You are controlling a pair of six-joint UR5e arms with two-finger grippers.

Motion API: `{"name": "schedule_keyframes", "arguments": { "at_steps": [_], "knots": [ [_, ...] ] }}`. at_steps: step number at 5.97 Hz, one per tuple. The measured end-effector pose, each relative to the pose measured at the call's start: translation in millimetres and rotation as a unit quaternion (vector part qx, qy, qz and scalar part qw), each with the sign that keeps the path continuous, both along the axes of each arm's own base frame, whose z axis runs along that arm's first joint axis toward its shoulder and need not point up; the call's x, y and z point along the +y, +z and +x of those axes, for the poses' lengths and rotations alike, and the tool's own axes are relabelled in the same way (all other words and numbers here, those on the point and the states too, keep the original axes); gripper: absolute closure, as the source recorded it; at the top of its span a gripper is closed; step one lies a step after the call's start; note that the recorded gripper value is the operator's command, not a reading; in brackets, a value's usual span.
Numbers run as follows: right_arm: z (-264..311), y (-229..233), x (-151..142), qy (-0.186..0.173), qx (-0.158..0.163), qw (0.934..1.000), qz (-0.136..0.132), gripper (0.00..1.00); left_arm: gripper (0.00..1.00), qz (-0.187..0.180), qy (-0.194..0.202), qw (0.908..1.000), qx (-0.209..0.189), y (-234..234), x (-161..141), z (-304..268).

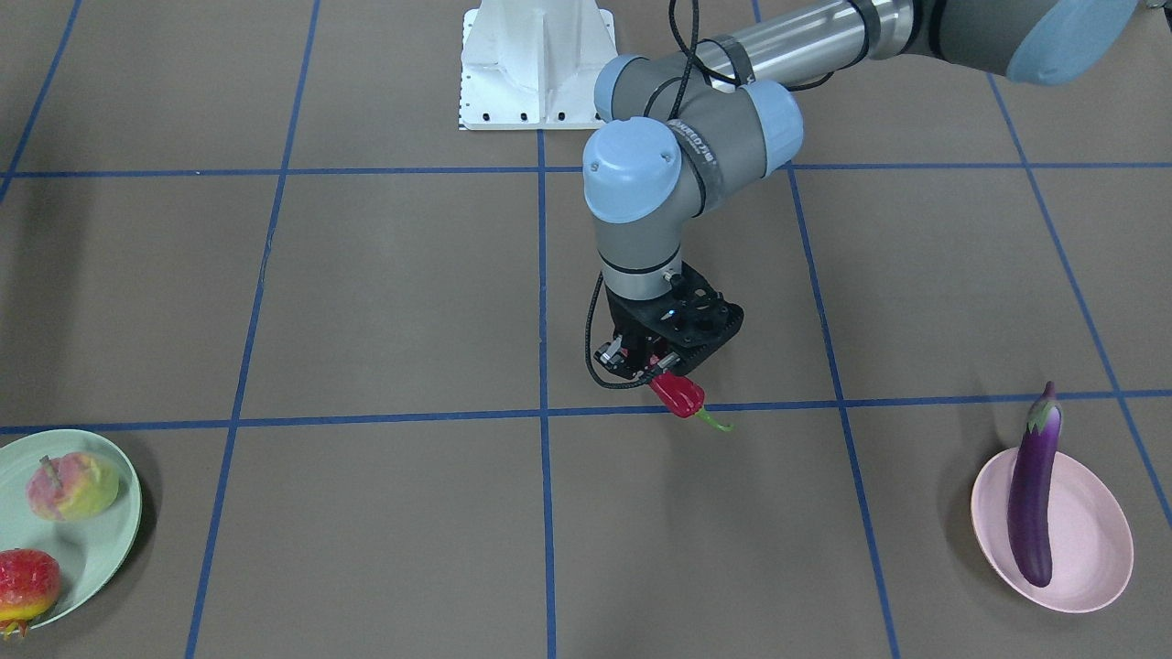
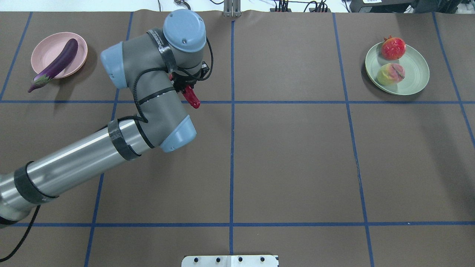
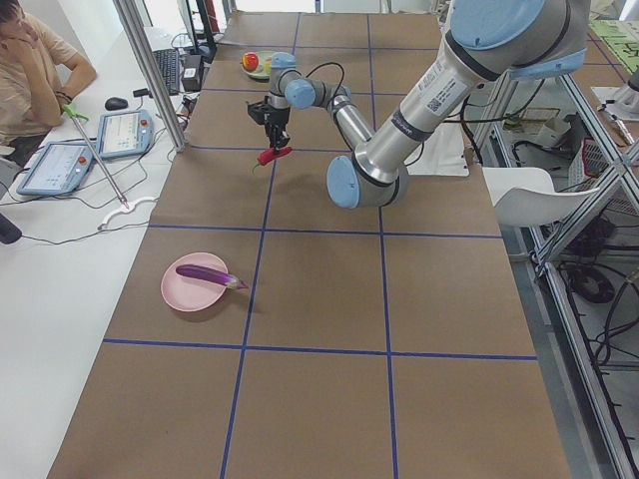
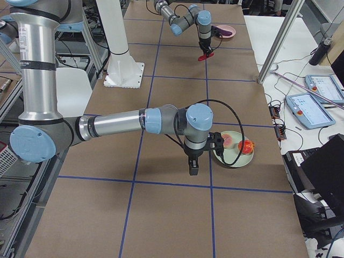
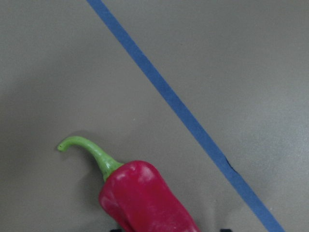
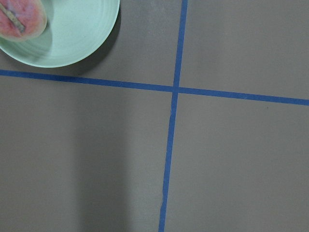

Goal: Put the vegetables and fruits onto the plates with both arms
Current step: 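Carry the chili with the left gripper onto the pink plate and release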

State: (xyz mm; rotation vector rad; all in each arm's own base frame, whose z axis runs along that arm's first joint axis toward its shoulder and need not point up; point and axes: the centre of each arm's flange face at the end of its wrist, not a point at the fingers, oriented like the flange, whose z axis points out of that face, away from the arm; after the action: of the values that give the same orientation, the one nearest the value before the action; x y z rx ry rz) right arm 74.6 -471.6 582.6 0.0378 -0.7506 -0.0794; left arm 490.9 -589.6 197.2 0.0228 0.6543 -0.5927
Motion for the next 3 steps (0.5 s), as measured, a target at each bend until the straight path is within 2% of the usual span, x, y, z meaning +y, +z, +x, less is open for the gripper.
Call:
{"name": "schedule_keyframes", "arguments": {
  "at_steps": [1, 2, 3],
  "knots": [
    [0, 0, 0, 0.0, 0.0, 1.0, 0.0, 0.0, 1.0, 0.043, 0.064, 0.9968, -0.022, 24, -33, -47],
    [0, -1, 0, 0.001, 0.0, 1.0, 0.0, 0.0, 1.0, 0.079, 0.133, 0.9872, -0.038, 52, -64, -97],
    [0, -1, -1, 0.001, 0.0, 1.0, 0.0, 0.0, 1.0, 0.112, 0.198, 0.9722, -0.056, 79, -93, -142]
  ]
}}
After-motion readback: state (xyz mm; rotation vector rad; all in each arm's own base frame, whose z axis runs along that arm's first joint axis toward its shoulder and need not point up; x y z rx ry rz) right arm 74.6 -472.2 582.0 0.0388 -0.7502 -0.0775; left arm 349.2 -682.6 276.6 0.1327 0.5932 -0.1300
